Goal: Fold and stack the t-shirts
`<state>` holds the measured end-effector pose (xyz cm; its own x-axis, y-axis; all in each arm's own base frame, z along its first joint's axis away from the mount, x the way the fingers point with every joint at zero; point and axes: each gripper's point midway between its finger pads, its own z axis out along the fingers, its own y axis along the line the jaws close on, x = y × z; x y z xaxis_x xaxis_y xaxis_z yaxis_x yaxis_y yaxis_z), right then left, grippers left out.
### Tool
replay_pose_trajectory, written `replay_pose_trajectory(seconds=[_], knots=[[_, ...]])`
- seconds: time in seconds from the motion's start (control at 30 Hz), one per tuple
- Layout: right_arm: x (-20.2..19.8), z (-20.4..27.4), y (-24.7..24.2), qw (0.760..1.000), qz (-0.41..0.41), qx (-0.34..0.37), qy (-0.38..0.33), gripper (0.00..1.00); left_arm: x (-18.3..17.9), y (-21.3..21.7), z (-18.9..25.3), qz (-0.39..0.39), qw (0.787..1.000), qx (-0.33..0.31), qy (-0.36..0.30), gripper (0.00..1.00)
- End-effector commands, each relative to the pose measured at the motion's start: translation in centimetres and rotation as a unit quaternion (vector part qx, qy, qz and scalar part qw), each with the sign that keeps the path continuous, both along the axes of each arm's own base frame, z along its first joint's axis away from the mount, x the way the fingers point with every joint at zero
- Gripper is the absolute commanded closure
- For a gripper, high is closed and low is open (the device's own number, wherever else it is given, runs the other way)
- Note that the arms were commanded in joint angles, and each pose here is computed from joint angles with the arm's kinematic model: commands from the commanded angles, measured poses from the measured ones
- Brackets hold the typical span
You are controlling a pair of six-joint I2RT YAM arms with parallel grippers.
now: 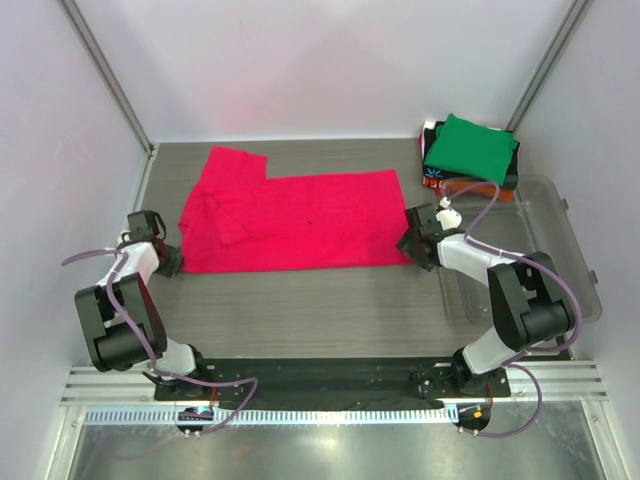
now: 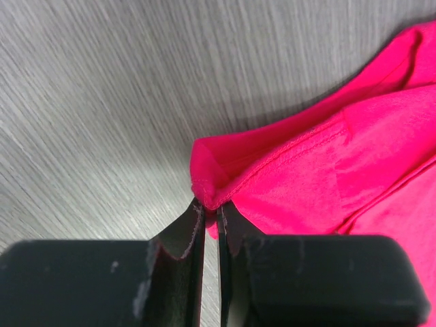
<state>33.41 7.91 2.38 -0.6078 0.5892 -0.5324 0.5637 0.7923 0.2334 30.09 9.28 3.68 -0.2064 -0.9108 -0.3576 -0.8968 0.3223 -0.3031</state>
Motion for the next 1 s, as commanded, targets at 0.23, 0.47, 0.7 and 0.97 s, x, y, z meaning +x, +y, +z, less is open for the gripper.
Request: replay_pose_trajectory(seconds=[0.23,0.47,0.7,0.97], knots=[[-4.3,-2.3,-0.7,0.998,-0.011,-0.024,0.057,0.39,-0.4,0.4,0.2,0.007,1.0,0.007,-0.001,0.92],[-3.2,-2.7,-0.3,0.998,-0.001,-0.027,0.059,0.77,-0.4,0.2,-0.1,0.006,1.0,0.002,0.0,0.93],[1.5,-0.1,2.5,0.998,0.055,-0.009,0.029,0.99,3.5,-1.6,2.4,-0.086,0.995,-0.024,-0.039,1.0],[7.6,14.5,2.2,0.994,0.061,-0.039,-0.08,0.99,5.2,2.7,16.0,-0.107,0.985,0.118,-0.064,1.0]])
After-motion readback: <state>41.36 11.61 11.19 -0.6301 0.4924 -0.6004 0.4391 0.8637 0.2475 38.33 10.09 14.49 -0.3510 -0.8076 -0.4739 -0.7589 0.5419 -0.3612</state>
